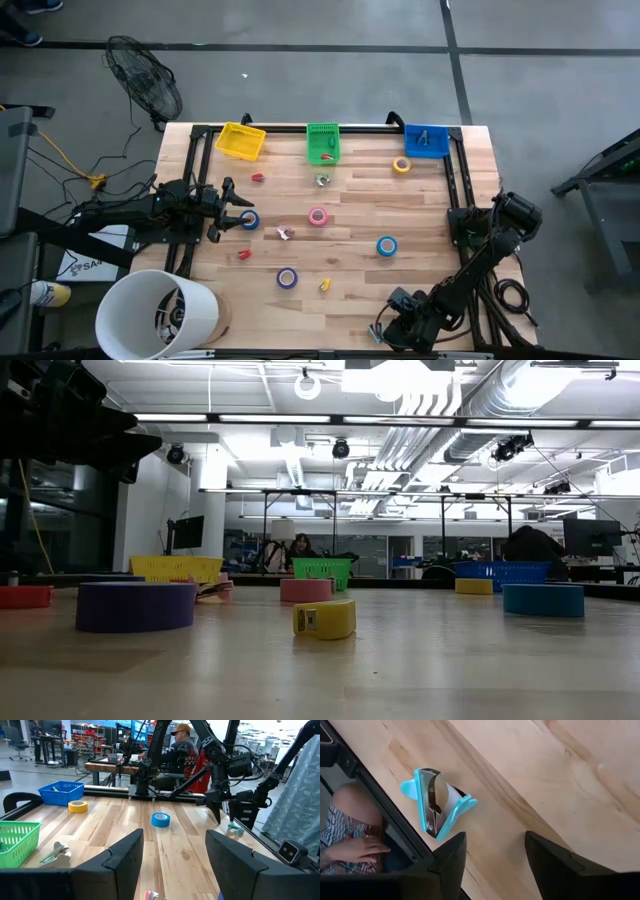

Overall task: Pick and place Stapler, Stapler remover, tape
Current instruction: Put the light blue staple remover into the blue basket

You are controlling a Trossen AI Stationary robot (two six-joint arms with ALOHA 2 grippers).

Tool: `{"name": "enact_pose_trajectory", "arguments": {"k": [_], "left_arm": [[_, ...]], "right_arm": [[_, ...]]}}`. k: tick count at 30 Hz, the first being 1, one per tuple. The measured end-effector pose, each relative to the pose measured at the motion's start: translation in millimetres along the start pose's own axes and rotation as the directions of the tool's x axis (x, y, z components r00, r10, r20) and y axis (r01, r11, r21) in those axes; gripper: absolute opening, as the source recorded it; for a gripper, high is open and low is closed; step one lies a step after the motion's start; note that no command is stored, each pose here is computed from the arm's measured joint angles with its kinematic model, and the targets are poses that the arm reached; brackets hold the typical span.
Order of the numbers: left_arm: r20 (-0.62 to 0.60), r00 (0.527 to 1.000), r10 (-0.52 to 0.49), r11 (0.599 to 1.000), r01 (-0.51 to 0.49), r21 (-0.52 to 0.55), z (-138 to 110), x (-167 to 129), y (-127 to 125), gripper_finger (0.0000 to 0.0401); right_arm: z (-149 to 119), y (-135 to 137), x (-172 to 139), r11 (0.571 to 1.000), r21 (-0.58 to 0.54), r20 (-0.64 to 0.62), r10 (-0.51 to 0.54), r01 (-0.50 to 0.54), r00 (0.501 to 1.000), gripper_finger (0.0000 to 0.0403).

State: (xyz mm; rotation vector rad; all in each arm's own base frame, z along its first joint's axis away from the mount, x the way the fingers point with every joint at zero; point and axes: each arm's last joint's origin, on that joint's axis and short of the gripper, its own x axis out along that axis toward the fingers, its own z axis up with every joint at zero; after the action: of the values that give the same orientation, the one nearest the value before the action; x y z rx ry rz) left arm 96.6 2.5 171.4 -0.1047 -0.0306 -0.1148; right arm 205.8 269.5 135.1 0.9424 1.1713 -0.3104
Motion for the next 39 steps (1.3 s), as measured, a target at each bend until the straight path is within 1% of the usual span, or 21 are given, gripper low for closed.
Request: {"name": "enact_pose_trajectory", "arguments": {"k": [6,9,16,23,26,30,34,36,39], "left_arm": [[0.000,1.000,0.000,1.000,0.000,0.000,-0.1,0.0,0.0,0.0211],[0.000,1.000,0.000,1.000,0.000,0.000,-0.1,0.0,0.0,0.0211],[0.000,1.000,0.000,1.000,0.000,0.000,0.0,0.0,0.0,0.0211],[0.000,1.000,0.000,1.000,0.000,0.000,0.0,0.0,0.0,0.0211],[0.000,1.000,0.000,1.000,0.000,0.000,-0.1,0.0,0.0,0.0211],[0.000,1.000,0.000,1.000,0.000,0.000,-0.1,0.0,0.0,0.0211],[0.000,1.000,0.000,1.000,0.000,0.000,-0.1,0.0,0.0,0.0211],[0.000,1.000,0.000,1.000,0.000,0.000,0.0,0.0,0.0,0.0211],[0.000,1.000,0.000,1.000,0.000,0.000,-0.1,0.0,0.0,0.0211]], "right_arm": [[-5.3,1.6,-0.4,1.000,-0.004,-0.060,0.016,-0.017,0.998,0.0201],[-5.8,2.6,-0.3,0.999,-0.024,-0.070,0.027,-0.029,0.997,0.0202],[-7.2,8.0,0.0,0.996,-0.023,-0.099,0.083,-0.086,0.992,0.0202],[-1.4,4.0,1.0,0.999,-0.032,-0.074,0.034,-0.036,0.997,0.0203],[-1.3,3.9,0.8,0.999,-0.033,-0.068,0.032,-0.034,0.997,0.0213],[-1.4,5.3,0.6,0.998,-0.036,-0.064,0.047,-0.049,0.997,0.0241],[-1.7,9.7,0.4,0.994,-0.055,-0.063,0.095,-0.098,0.993,0.0269],[-1.8,11.9,0.2,0.991,-0.058,-0.060,0.117,-0.121,0.991,0.0274],[-1.4,12.6,0.1,0.990,-0.057,-0.049,0.126,-0.129,0.991,0.0275]]}}
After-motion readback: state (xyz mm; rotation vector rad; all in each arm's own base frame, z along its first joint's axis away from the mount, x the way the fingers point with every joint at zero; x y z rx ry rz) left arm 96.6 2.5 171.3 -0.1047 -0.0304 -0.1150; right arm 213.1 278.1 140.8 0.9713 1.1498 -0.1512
